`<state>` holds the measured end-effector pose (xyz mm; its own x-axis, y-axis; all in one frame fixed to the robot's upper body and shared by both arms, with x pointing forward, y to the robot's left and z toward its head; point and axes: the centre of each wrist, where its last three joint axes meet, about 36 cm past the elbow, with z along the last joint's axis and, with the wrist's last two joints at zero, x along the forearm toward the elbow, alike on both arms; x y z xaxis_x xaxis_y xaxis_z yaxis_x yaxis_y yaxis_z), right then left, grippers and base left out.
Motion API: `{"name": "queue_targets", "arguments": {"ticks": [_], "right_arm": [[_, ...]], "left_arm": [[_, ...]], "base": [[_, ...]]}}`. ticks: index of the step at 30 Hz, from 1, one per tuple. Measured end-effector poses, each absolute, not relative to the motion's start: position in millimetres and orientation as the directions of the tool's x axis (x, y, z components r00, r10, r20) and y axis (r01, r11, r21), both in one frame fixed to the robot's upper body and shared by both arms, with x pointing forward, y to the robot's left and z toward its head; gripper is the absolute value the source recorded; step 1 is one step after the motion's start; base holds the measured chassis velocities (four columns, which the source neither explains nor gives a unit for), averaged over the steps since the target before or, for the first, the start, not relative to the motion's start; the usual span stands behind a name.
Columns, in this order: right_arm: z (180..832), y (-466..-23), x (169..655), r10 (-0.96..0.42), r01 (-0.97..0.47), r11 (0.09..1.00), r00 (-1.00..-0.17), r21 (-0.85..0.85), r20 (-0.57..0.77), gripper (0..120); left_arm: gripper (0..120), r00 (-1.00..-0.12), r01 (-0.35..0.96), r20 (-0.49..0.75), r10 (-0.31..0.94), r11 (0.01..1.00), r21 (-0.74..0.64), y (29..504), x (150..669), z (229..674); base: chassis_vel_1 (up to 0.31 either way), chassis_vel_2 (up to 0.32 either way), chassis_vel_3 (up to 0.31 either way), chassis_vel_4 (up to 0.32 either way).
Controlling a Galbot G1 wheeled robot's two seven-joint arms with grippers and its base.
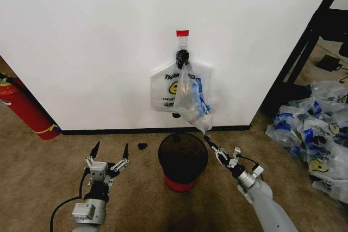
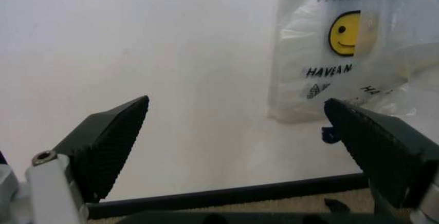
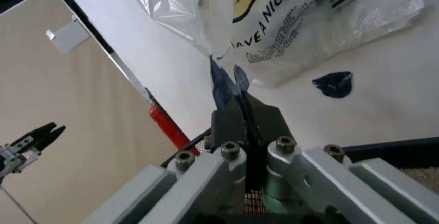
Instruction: Pick up the garbage bag from the wall and place it over the trash bin.
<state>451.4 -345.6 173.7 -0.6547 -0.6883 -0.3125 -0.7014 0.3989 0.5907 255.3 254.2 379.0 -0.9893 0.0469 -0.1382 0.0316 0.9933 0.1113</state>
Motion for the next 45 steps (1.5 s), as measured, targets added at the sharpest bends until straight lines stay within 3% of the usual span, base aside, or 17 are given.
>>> {"name": "queue_targets", "arguments": {"ticks": [13,15,17,19,32,35,38,41,45], "right_arm": [[174,-346,452,-0.688,-0.701,0.399,-0.655,0.591,-0.313,0],[183,-344,450,-0.671,-0.706,0.47,-0.676,0.531,-0.305,0],[192,-345,451,-0.676,-0.719,0.483,-0.669,0.501,-0.31,1],[222,-348,460,-0.688,-0.763,0.496,-0.637,0.415,-0.348,11],[249,-348,463,-0.71,-0.806,0.485,-0.589,0.338,-0.387,56],[269,-356,461,-0.74,-0.844,0.463,-0.536,0.271,-0.407,68],[300,-374,459,-0.818,-0.913,0.375,-0.408,0.162,-0.405,81],[324,-382,461,-0.857,-0.932,0.352,-0.356,0.082,-0.372,89],[349,-368,471,-0.817,-0.861,0.507,-0.463,-0.045,-0.344,100]], "left_arm": [[100,-0.989,0.032,-0.138,0.047,0.993,0.111,254,255,379],[100,-0.99,0.037,-0.134,0.053,0.993,0.115,257,257,377],[100,-0.989,0.039,-0.134,0.055,0.992,0.117,257,257,377],[100,-0.989,0.042,-0.134,0.058,0.992,0.117,258,258,376],[100,-0.99,0.045,-0.13,0.06,0.992,0.116,258,260,376],[100,-0.99,0.043,-0.129,0.058,0.992,0.115,258,260,375],[100,-0.99,0.041,-0.127,0.056,0.992,0.117,259,260,374],[100,-0.991,0.041,-0.126,0.055,0.992,0.116,258,260,374],[100,-0.99,0.047,-0.125,0.061,0.993,0.109,252,260,372]], "base": [[0.0,0.0,0.0,0.0],[0.0,0.0,0.0,0.0],[0.0,0.0,0.0,0.0],[0.0,0.0,0.0,0.0],[0.0,0.0,0.0,0.0],[0.0,0.0,0.0,0.0],[0.0,0.0,0.0,0.0],[0.0,0.0,0.0,0.0],[0.0,0.0,0.0,0.0]]}}
